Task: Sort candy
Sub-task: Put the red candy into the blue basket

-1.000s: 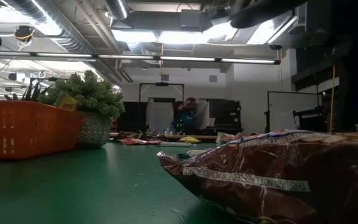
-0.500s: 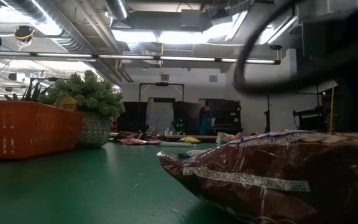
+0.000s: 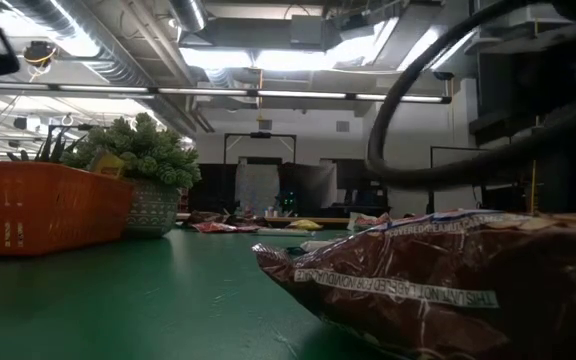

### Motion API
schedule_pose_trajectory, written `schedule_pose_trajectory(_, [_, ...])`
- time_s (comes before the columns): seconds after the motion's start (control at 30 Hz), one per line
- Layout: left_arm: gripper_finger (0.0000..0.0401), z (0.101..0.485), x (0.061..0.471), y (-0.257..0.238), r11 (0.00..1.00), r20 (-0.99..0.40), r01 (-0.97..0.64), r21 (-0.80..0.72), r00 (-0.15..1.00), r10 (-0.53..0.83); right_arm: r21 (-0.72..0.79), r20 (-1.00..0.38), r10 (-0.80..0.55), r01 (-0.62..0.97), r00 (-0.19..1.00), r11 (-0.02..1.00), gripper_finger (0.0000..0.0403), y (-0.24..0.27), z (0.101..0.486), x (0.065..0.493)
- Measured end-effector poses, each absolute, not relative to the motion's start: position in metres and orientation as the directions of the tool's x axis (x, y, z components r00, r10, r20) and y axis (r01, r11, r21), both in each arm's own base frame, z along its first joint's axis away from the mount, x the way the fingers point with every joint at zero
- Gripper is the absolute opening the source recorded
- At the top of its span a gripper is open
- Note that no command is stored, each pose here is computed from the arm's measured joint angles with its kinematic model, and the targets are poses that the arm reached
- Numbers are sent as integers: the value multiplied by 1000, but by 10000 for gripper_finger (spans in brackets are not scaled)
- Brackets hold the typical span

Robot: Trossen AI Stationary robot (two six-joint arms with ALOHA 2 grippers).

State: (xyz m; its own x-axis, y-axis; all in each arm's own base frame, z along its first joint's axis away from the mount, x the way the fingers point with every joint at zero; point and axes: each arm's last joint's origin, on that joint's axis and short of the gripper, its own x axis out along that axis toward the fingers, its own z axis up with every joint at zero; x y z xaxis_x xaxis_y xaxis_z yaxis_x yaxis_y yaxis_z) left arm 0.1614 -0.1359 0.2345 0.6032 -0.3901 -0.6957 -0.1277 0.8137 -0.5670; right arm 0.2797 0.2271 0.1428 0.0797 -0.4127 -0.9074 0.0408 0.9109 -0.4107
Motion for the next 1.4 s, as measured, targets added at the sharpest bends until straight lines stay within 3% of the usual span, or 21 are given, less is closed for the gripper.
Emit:
schedule_pose_trajectory(0.3, [126, 242, 170, -135, 927, -594, 17, -374, 763, -254, -342, -922, -324, -52, 213, 938, 9, 245, 183, 304])
schedule_pose_trajectory(0.6, [126, 256, 178, -135, 984, -429, 47, -169, 896, -116, -375, -866, -325, -65, 379, 925, 24, 238, 226, 337])
schedule_pose_trajectory(0.83, [126, 256, 182, -138, 994, -401, 96, -47, 910, -107, -337, -832, -323, 52, 452, 940, 10, 211, 236, 368])
schedule_pose_trajectory(1.17, [126, 235, 199, -143, 984, -460, 130, 126, 886, -58, -197, -775, -194, 61, 601, 978, 15, 183, 245, 410])
schedule_pose_trajectory(1.4, [126, 231, 217, -144, 989, -405, 96, 111, 913, -44, -113, -735, -95, 16, 671, 993, 15, 174, 252, 426])
